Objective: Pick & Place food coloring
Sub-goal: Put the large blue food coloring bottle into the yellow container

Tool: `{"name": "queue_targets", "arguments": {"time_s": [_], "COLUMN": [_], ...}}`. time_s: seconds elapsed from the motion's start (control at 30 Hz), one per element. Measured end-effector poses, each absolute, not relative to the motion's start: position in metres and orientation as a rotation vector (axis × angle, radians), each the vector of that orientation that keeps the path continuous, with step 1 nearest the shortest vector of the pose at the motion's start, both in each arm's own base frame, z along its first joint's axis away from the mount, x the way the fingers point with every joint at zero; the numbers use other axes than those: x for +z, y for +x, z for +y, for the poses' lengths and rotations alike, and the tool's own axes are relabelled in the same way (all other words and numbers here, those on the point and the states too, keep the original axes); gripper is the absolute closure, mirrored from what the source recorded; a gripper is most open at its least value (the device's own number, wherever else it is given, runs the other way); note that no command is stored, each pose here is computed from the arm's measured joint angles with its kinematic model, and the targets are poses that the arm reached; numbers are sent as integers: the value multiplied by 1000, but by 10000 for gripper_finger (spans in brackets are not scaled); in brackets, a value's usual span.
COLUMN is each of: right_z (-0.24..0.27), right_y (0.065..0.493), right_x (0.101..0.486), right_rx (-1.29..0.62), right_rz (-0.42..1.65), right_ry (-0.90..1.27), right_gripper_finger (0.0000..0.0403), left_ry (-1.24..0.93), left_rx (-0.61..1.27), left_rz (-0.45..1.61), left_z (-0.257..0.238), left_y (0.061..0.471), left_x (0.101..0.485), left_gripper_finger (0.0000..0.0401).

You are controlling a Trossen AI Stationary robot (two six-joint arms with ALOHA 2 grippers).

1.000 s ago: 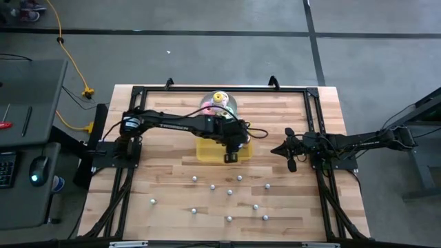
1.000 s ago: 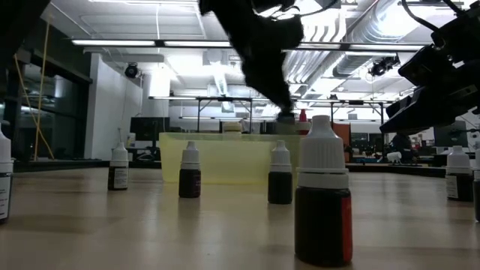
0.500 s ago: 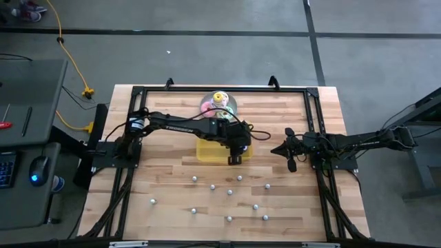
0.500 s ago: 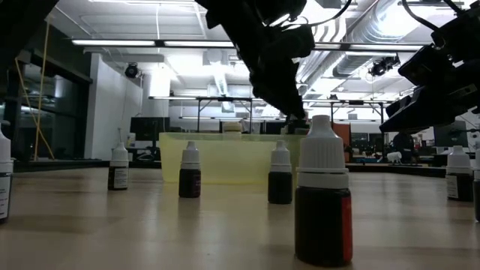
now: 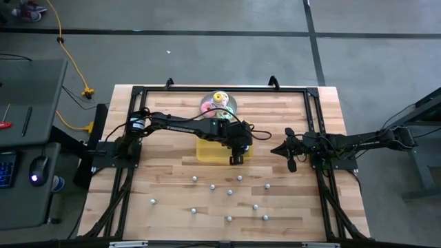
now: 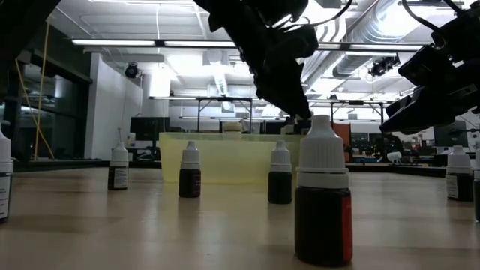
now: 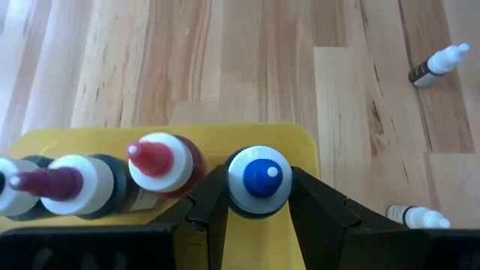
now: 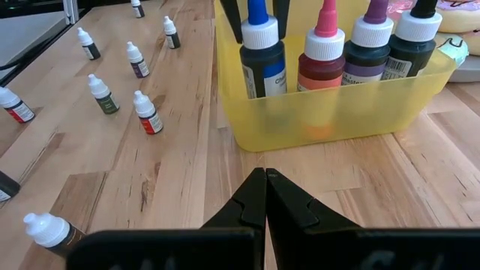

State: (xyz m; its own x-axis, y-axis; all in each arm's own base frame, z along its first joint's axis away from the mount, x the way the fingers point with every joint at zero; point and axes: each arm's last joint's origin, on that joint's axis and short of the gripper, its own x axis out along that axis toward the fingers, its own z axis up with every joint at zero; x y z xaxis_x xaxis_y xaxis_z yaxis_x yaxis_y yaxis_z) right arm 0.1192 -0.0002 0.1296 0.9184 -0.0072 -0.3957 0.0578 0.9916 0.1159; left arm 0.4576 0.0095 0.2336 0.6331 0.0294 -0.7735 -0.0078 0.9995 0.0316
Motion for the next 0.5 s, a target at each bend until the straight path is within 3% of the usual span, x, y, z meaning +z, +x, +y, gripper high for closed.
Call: {"name": "queue_targets", "arguments": {"time_s": [0.5], "right_z": [0], "right_y": [119], "right_x": [130], "right_rx": [-33], "right_rz": [406], "right_ry": [126], "right_gripper_finger": [402], "left_ry": [3], "left_rx": [-5], "left_rz": [871], "left_z": [9], "left_y": [465], "left_x": [224], "left_gripper_finger": [286]}}
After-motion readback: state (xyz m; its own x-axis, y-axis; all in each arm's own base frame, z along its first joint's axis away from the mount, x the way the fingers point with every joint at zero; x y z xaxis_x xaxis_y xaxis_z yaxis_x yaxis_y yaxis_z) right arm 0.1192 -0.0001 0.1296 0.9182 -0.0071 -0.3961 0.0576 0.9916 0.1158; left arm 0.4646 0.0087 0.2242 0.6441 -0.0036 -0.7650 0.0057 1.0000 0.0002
